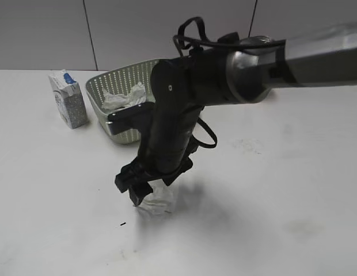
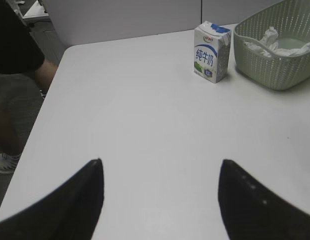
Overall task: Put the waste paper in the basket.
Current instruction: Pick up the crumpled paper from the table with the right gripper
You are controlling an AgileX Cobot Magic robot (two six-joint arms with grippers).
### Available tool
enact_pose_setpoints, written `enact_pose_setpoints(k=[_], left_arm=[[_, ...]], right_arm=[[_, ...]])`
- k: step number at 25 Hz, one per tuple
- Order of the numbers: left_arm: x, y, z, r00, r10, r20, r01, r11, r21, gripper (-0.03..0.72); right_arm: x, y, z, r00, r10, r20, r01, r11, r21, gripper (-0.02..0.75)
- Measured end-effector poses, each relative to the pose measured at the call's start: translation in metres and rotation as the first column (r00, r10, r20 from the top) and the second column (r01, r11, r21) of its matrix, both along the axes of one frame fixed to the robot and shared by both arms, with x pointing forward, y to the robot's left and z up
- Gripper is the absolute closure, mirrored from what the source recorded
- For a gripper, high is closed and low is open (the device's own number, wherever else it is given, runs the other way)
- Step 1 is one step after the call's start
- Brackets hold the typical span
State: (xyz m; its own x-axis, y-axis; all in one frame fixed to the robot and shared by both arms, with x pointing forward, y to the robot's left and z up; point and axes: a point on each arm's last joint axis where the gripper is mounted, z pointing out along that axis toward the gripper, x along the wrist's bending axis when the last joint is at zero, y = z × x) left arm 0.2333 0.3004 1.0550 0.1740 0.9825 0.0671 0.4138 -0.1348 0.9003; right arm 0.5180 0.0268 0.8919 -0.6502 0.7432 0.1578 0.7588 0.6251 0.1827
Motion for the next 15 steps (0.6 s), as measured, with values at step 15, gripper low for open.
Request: enact_pose_setpoints(k=[15], left_arm=[[0.0,0.0,0.0,1.0,-0.001,0.0,0.001,1.0,-0.001,0.204]], right_arm=[[0.002,0.0,-0.015,1.0,0.004,-0.017,-0.004,0.999,-0.035,0.467]])
